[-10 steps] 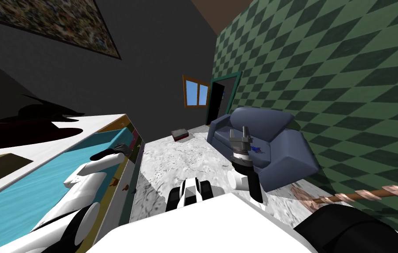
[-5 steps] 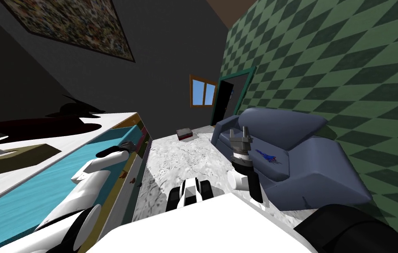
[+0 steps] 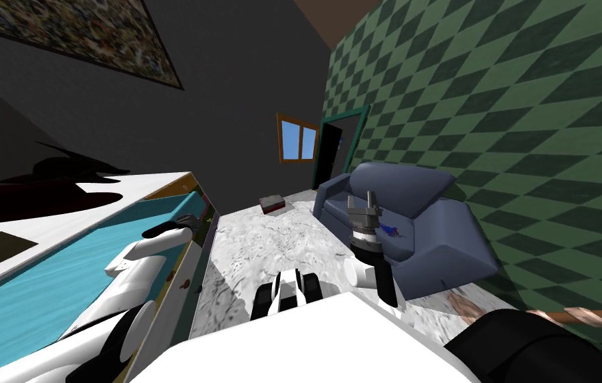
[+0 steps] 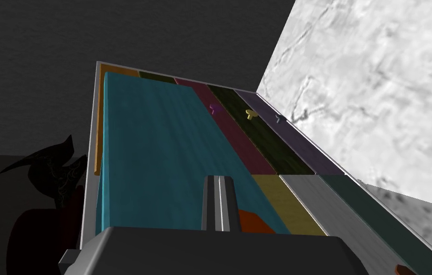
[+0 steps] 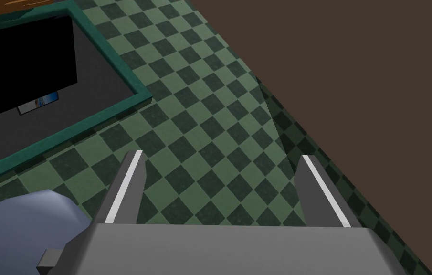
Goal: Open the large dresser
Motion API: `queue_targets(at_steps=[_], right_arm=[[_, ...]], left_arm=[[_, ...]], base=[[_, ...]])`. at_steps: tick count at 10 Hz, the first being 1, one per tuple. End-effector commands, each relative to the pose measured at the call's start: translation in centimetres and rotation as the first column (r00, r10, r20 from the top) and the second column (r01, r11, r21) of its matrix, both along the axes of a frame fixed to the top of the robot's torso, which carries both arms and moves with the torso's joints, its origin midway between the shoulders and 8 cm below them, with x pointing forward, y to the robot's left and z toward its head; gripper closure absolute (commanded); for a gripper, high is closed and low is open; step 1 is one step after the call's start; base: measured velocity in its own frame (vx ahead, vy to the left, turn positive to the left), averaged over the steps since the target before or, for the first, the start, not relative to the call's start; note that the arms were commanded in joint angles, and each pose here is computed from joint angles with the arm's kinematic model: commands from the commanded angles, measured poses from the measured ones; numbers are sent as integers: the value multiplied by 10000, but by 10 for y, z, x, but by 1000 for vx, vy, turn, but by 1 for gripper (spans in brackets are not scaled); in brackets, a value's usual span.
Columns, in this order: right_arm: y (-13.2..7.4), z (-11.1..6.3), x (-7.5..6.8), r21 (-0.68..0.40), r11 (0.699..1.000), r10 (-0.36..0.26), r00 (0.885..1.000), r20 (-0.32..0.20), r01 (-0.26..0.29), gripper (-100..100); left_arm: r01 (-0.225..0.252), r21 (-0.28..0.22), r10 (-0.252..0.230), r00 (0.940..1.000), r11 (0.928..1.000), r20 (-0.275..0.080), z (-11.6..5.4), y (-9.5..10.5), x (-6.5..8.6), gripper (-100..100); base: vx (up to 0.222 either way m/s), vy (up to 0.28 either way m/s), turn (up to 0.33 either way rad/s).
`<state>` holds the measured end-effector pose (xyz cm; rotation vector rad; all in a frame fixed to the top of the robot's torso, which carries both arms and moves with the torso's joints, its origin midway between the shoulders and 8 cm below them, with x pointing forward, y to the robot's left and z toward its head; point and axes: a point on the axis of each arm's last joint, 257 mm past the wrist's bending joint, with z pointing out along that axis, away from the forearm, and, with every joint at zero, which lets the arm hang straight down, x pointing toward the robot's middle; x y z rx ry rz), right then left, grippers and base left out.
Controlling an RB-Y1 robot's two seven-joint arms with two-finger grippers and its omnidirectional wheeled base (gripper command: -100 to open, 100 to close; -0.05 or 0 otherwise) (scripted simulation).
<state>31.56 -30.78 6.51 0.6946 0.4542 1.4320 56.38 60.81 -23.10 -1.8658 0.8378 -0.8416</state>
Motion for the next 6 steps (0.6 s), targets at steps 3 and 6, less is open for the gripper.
queue_targets(at_steps=[3,6], right_arm=[[0,0,0,-1,10000,-1,10000,-1,1,0],[0,0,0,-4,10000,-2,10000,-2,2,0]], left_arm=[[-510,-62,510,9987,9987,-39,-2,18,-5,100],[-558,-102,556,9983,9984,-194,-10,21,-11,-100]], base=[[-26,-56,-178],[-118,92,45]])
